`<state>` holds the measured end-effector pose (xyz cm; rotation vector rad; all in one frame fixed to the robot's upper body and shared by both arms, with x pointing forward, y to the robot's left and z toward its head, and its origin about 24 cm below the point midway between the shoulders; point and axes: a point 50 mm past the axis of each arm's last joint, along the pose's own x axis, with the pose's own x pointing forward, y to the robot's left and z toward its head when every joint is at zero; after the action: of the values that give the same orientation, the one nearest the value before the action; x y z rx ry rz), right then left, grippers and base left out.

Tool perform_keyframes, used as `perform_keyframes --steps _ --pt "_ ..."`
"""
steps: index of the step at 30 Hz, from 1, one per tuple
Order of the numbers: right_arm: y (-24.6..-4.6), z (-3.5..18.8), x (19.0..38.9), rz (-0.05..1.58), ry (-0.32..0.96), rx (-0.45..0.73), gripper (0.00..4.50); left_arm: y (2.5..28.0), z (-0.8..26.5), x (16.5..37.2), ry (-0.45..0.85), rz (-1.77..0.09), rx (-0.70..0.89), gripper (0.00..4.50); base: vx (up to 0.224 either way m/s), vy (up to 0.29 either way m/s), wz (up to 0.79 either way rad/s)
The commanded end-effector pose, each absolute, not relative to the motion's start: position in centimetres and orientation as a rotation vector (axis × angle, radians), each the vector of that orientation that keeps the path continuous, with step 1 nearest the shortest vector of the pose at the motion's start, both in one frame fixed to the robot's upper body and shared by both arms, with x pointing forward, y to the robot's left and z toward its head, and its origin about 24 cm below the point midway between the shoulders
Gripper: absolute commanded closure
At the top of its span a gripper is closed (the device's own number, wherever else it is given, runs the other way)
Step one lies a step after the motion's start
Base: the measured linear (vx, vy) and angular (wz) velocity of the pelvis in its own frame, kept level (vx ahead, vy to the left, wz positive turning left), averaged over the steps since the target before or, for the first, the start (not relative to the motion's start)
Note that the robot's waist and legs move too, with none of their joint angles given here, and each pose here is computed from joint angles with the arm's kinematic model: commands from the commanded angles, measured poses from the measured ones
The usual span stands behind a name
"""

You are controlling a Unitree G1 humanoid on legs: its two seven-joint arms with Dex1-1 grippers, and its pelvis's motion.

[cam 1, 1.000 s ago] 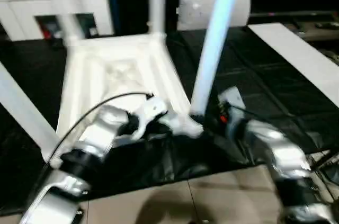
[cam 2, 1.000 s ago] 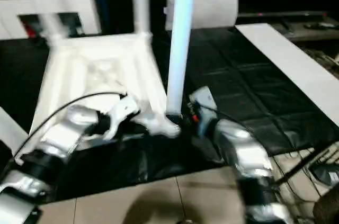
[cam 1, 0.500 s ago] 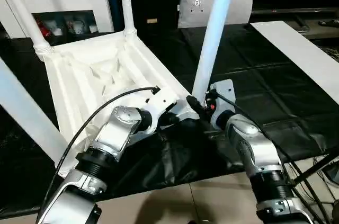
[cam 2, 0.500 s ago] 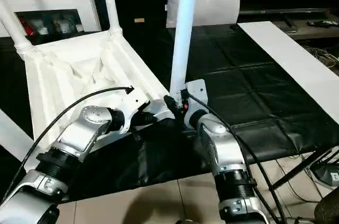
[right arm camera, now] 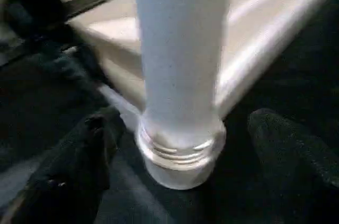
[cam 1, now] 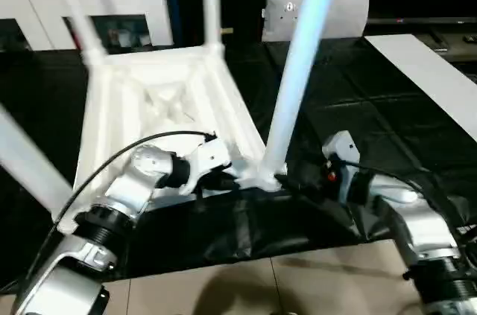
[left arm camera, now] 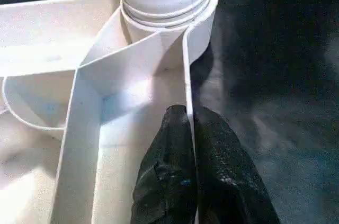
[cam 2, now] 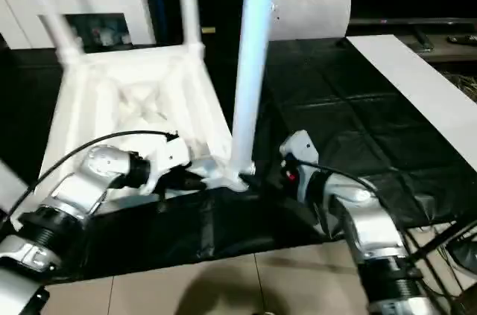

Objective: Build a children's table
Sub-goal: Rotate table base

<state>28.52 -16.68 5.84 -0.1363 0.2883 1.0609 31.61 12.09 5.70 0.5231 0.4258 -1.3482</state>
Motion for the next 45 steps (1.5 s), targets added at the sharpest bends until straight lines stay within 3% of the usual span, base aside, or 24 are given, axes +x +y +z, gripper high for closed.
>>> perform_keyframes --steps 1,9,11,16,27,30,31,42,45 --pt "-16.7 6.6 28.1 1.170 0.280 -0.169 0.15 10.9 6.4 31.3 0.391 -1.480 0.567 4.50 0.000 0.000 0.00" --pt "-17.3 7.0 27.8 1.346 0.325 -0.167 0.15 12.1 6.2 30.4 0.438 -1.657 0.644 4.50 0.000 0.000 0.00" --pt "-17.2 7.2 27.5 1.413 0.364 -0.119 0.51 12.3 6.2 30.1 0.452 -1.702 0.661 4.50 0.000 0.000 0.00" --pt "-16.9 7.2 27.5 1.483 0.404 -0.070 0.83 12.6 6.2 29.9 0.461 -1.745 0.675 4.50 0.000 0.000 0.00" --pt "-16.2 7.1 27.5 1.528 0.419 -0.037 1.92 12.8 6.2 29.8 0.472 -1.764 0.690 4.50 0.000 0.000 0.00" --pt "-16.1 7.1 27.6 1.533 0.414 -0.031 2.00 12.8 6.2 29.8 0.475 -1.766 0.692 4.50 0.000 0.000 0.00" --pt "-16.0 7.1 27.6 1.535 0.412 -0.028 2.26 12.9 6.1 29.8 0.476 -1.766 0.692 4.50 0.000 0.000 0.00" --pt "-14.9 6.7 26.8 1.517 0.398 0.034 2.61 12.9 6.1 29.6 0.482 -1.731 0.630 4.50 0.000 0.000 0.00" --pt "-14.4 6.5 26.4 1.478 0.392 0.062 2.94 12.8 6.3 29.9 0.487 -1.645 0.577 4.50 0.000 0.000 0.00"
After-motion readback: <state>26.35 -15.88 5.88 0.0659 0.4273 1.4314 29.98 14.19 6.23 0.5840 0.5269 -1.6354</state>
